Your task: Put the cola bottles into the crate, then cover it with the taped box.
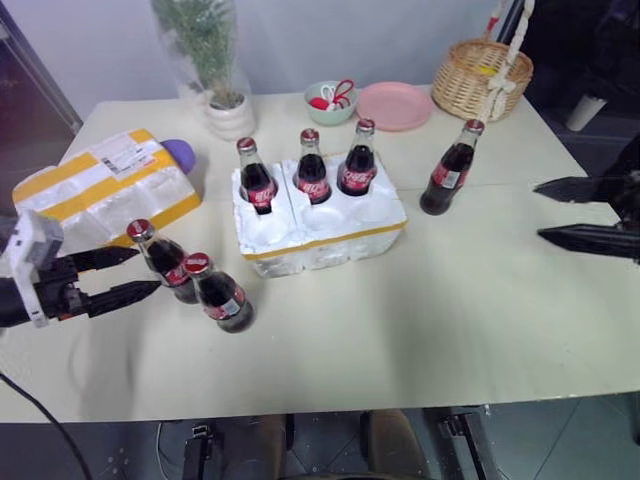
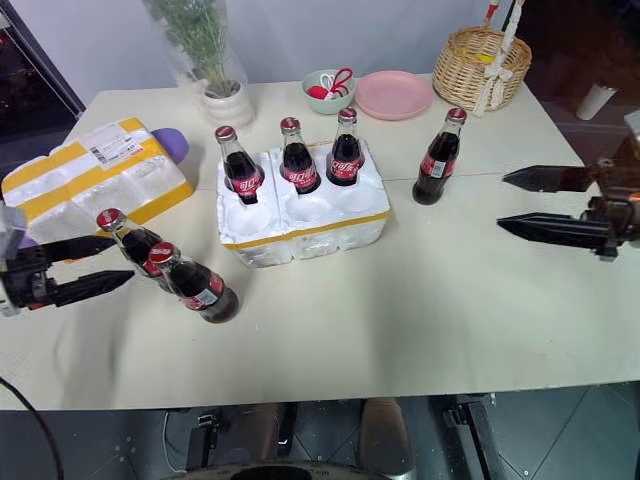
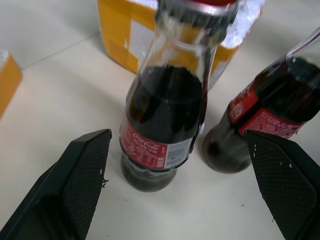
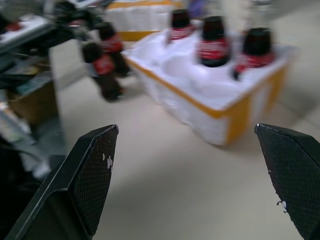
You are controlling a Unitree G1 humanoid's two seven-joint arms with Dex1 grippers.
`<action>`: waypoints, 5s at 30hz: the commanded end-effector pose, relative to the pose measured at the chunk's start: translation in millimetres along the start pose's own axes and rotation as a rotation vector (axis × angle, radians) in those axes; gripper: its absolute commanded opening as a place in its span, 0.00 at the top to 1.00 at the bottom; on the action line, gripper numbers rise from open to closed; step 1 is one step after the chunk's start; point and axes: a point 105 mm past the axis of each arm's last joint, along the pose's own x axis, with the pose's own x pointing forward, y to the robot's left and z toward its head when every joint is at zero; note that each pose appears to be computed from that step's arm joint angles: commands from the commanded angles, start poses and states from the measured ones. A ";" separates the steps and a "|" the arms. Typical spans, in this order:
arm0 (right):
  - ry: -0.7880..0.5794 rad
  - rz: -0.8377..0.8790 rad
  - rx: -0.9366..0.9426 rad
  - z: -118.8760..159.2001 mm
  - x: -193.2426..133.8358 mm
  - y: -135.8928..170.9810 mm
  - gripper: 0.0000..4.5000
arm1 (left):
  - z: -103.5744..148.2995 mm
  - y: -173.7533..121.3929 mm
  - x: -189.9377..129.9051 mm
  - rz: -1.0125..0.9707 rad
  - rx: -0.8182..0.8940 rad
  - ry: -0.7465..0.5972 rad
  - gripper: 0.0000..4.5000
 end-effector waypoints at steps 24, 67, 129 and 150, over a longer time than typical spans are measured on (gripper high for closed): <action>-0.085 0.197 -0.073 34.1 53.4 59.9 0.00 | -14.4 8.5 69.4 0.009 0.035 -0.131 0.02; -0.113 0.048 -0.046 10.3 56.2 56.2 0.00 | 155.3 -19.0 151.4 -0.584 0.217 -0.307 0.37; -0.007 0.225 -0.127 5.4 77.4 41.4 0.00 | 21.0 -47.5 19.8 -0.284 0.287 0.072 0.01; -0.037 0.202 -0.107 14.1 79.5 45.3 0.00 | -1.6 -81.7 93.4 -0.358 0.206 -0.073 0.01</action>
